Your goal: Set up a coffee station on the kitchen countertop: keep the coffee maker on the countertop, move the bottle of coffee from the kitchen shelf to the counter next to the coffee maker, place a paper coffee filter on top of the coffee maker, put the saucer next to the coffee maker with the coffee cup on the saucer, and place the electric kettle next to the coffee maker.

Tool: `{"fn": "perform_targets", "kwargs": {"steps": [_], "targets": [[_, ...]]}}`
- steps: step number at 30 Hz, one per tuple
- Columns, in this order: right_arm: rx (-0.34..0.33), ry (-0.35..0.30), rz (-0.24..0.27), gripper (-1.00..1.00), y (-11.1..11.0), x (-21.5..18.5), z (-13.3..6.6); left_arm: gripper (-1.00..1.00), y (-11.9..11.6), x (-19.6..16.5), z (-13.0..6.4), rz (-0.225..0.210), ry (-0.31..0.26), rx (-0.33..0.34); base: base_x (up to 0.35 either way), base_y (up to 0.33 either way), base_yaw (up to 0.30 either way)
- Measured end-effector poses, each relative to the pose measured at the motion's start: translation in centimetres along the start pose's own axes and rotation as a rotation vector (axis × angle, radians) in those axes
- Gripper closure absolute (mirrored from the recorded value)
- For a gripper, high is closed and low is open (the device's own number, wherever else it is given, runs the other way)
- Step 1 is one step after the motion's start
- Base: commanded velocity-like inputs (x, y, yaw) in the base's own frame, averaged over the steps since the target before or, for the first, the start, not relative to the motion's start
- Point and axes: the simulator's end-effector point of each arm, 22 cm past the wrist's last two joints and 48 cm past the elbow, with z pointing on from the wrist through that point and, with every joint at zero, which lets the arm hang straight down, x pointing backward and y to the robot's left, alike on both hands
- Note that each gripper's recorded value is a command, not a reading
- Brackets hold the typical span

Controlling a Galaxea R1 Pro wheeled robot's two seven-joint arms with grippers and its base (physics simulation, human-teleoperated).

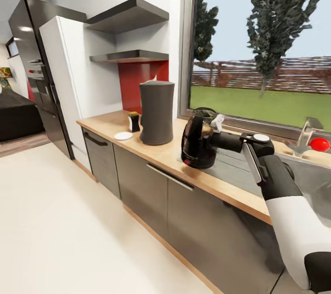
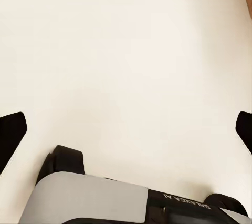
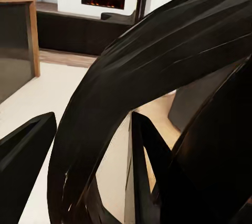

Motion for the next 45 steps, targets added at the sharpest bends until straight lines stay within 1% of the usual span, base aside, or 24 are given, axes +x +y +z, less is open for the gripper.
{"fn": "perform_targets", "kwargs": {"steps": [7, 18, 33, 40, 45], "targets": [[0.003, 0.003, 0.002, 1.0, -0.1, 0.1, 0.0, -1.0, 0.0, 0.0, 0.0, 0.0, 0.0, 0.0, 0.297, 0.009, 0.065], [0.007, 0.01, 0.014, 1.0, -0.4, 0.6, 0.0, -1.0, 0.0, 0.0, 0.0, -0.001, 0.002, 0.0, 0.025, -0.002, 0.001], [0.019, 0.01, 0.012, 1.0, -0.7, 0.6, 0.0, -1.0, 0.0, 0.0, 0.0, 0.0, 0.001, 0.0, 0.177, 0.0, 0.0], [0.051, 0.011, 0.012, 1.0, -1.4, 0.7, 0.0, -1.0, 0.0, 0.0, 0.0, 0.0, 0.001, 0.001, 0.09, 0.024, 0.0], [0.061, 0.02, 0.024, 1.0, -1.7, 1.3, 0.1, -1.0, 0.0, 0.0, 0.0, 0.0, 0.001, 0.001, 0.169, 0.088, 0.0]]}}
